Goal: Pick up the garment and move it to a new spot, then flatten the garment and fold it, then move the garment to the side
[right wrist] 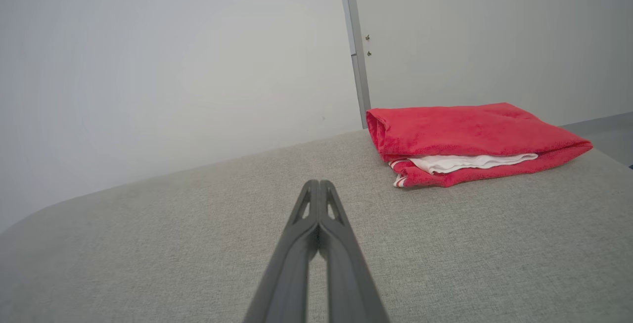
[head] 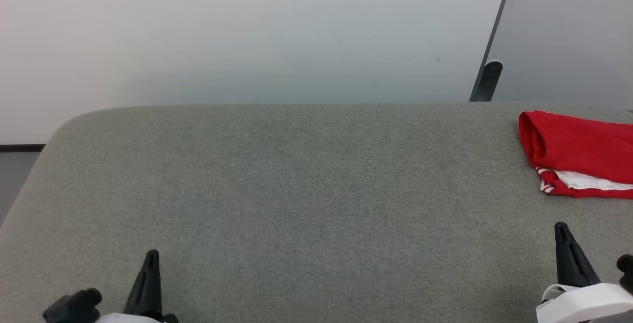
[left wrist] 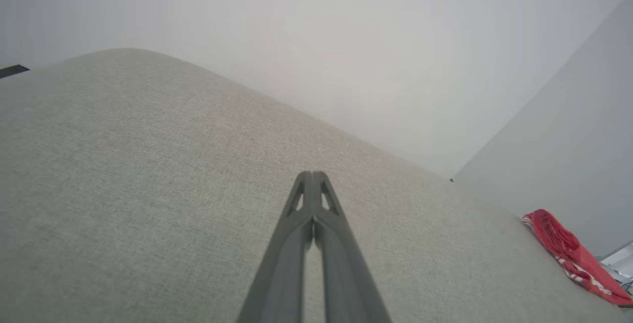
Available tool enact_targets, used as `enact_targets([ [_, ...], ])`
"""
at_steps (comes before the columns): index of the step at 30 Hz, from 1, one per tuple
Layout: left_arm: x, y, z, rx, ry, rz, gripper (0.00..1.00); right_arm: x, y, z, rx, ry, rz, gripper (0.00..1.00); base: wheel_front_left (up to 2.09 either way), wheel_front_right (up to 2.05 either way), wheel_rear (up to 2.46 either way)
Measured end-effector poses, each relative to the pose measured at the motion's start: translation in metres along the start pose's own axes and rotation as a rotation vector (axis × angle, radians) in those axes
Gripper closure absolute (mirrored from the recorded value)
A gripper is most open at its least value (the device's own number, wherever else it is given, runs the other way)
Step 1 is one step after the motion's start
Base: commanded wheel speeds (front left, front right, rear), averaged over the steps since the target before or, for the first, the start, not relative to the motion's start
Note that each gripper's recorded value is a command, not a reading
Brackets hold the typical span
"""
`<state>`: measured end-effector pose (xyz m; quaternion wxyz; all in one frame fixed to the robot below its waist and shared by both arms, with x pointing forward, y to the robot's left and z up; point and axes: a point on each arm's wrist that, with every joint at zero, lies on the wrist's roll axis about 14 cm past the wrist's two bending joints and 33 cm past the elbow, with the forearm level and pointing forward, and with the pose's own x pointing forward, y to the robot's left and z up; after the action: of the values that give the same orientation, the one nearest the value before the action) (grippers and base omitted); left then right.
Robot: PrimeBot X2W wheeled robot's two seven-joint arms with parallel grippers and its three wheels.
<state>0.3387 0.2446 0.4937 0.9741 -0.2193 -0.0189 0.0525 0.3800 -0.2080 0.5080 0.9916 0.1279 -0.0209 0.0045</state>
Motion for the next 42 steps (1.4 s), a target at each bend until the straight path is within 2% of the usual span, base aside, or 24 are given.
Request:
enact_targets([
  [20,0.011,-0.006,-0.004,-0.3,0.025,0.028,1.0,0.001,-0.003,-0.004,0.342,0.023,-0.048,1.0,0.0,0.0,0.0],
  [42,0.022,-0.016,-0.007,-0.564,0.05,0.025,1.0,0.003,-0.002,-0.008,0.656,0.038,-0.071,1.0,0.0,0.0,0.0],
])
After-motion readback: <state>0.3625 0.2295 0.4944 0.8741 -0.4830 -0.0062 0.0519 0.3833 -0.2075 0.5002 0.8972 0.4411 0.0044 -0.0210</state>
